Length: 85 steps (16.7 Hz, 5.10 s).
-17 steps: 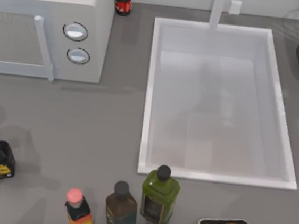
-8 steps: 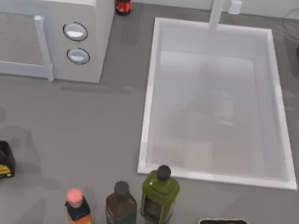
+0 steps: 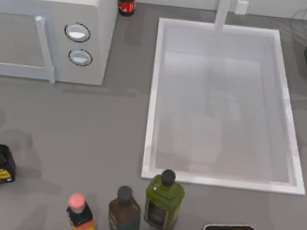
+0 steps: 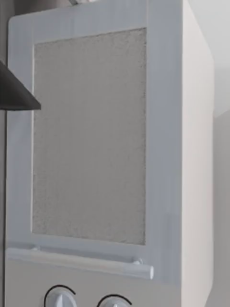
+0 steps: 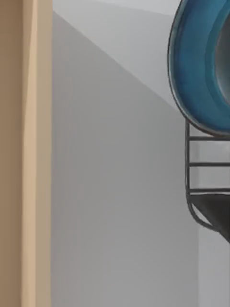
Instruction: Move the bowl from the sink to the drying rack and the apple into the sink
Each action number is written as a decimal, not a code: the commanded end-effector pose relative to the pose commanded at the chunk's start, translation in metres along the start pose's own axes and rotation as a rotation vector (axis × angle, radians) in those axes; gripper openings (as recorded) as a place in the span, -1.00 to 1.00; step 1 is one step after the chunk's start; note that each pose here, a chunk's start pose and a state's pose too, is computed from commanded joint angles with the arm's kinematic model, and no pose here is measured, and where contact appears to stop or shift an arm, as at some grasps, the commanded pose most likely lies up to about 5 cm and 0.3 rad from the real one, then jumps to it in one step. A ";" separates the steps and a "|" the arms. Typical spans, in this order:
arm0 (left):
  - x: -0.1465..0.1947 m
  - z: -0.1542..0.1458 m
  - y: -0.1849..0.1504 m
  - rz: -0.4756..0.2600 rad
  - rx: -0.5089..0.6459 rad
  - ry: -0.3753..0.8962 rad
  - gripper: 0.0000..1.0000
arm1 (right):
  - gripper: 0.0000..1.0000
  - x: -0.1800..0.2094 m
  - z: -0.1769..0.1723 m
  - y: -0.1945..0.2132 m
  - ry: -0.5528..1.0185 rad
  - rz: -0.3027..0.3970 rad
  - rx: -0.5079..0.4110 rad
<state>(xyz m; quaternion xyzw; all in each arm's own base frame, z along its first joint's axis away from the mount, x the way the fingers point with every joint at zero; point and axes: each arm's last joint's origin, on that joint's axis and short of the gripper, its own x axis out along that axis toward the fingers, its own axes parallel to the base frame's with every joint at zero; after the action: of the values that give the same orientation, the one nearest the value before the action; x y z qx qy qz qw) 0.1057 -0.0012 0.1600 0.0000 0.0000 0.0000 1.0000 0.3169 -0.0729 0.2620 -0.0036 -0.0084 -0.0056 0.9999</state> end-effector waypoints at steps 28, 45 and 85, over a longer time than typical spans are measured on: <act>0.000 0.000 0.000 0.000 0.000 0.000 1.00 | 1.00 -0.214 -0.098 0.070 0.017 0.011 0.007; 0.000 0.000 0.000 0.000 0.000 0.000 1.00 | 1.00 -0.214 -0.098 0.070 0.017 0.011 0.007; 0.000 0.000 0.000 0.000 0.000 0.000 1.00 | 1.00 -0.075 -0.119 -0.015 1.591 0.009 0.004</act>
<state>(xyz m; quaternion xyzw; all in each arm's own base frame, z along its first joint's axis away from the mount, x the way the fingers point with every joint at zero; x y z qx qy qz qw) 0.1057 -0.0012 0.1600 0.0000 0.0000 0.0000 1.0000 0.2437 -0.0876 0.1414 0.0031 0.7084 -0.0025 0.7058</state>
